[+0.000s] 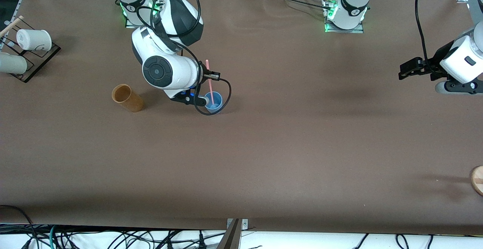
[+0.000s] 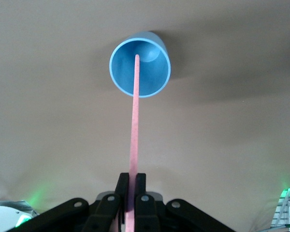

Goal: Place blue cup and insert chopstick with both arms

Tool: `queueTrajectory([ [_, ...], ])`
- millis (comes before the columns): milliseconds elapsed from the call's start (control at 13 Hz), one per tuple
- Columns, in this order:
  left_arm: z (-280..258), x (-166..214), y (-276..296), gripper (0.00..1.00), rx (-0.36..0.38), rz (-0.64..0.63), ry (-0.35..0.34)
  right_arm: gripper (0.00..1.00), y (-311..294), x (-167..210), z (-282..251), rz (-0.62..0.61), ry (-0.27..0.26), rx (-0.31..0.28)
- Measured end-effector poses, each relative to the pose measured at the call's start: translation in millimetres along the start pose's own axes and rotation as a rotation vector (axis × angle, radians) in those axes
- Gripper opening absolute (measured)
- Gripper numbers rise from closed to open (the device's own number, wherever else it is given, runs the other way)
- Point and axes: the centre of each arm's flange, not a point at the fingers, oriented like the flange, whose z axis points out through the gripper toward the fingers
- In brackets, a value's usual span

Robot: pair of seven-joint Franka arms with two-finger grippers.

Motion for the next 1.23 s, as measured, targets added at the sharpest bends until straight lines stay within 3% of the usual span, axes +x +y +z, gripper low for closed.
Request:
queueTrajectory([
  [154,0,0,0,1.0,0.0,0.0,0.0,0.08,2,7,9,-0.003,0.009,-0.033],
  [231,0,0,0,1.0,0.0,0.0,0.0,0.13,2,10,14,-0.002,0.007,-0.043],
  [462,0,0,0,1.0,0.0,0.001,0.0,0.46,2,15,8,-0.003,0.031,-0.036],
  [769,0,0,0,1.0,0.0,0.001,-0.001,0.93,29,26,-79,0.019,0.163,0.033],
  [846,0,0,0,1.0,0.0,0.001,-0.001,1.0,47,27,-104,0.033,0.188,0.042],
  [1231,0,0,1,1.0,0.0,0.002,-0.001,1.0,175,16,-206,-0.061,0.231,0.017],
])
